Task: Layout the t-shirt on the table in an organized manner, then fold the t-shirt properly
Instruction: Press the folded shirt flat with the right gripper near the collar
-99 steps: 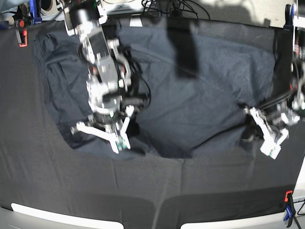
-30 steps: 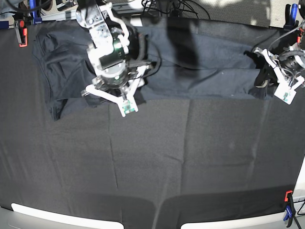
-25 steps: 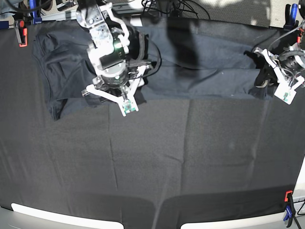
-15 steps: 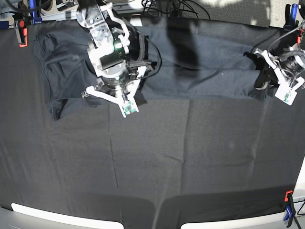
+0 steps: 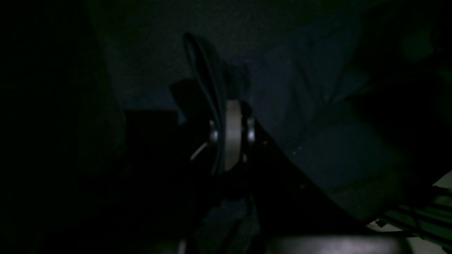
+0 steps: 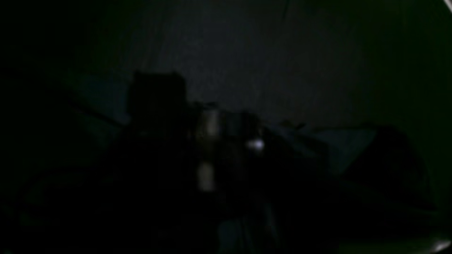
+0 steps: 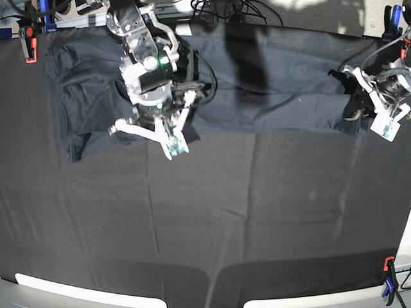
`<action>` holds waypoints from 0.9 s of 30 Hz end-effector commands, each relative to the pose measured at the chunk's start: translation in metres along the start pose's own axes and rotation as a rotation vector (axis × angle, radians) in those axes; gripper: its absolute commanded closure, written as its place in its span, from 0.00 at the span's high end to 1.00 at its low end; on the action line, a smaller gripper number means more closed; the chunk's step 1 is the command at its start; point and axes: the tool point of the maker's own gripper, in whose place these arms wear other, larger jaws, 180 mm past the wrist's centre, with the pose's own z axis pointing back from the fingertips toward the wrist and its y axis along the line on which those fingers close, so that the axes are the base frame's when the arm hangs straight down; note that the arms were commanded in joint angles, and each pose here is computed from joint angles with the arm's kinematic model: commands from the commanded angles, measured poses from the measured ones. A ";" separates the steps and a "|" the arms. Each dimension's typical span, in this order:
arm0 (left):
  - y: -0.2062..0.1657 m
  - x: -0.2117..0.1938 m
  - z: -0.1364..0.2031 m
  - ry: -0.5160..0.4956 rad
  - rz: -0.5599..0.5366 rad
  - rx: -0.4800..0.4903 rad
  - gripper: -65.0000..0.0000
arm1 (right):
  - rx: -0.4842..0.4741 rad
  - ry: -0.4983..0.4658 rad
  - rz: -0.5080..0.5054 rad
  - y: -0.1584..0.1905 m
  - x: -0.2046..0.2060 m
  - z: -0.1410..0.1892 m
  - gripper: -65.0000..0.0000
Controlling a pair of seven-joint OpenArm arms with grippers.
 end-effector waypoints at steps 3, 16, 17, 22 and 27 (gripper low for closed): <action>0.003 0.013 0.004 -0.040 -0.022 0.004 0.00 | -0.022 -0.039 -0.001 -0.006 0.012 0.002 0.43; 0.003 0.013 0.004 -0.038 -0.022 0.004 0.00 | 0.085 -0.061 -0.013 0.013 0.015 0.003 0.43; 0.003 0.012 0.004 -0.036 -0.022 0.004 0.00 | 0.085 -0.055 -0.012 0.012 0.014 0.002 0.43; 0.003 0.012 0.004 -0.035 -0.022 0.004 0.00 | 0.066 -0.021 -0.025 0.005 0.001 -0.008 0.43; 0.003 0.012 0.004 -0.034 -0.021 0.004 0.00 | -0.008 0.045 -0.015 -0.016 -0.019 -0.018 0.43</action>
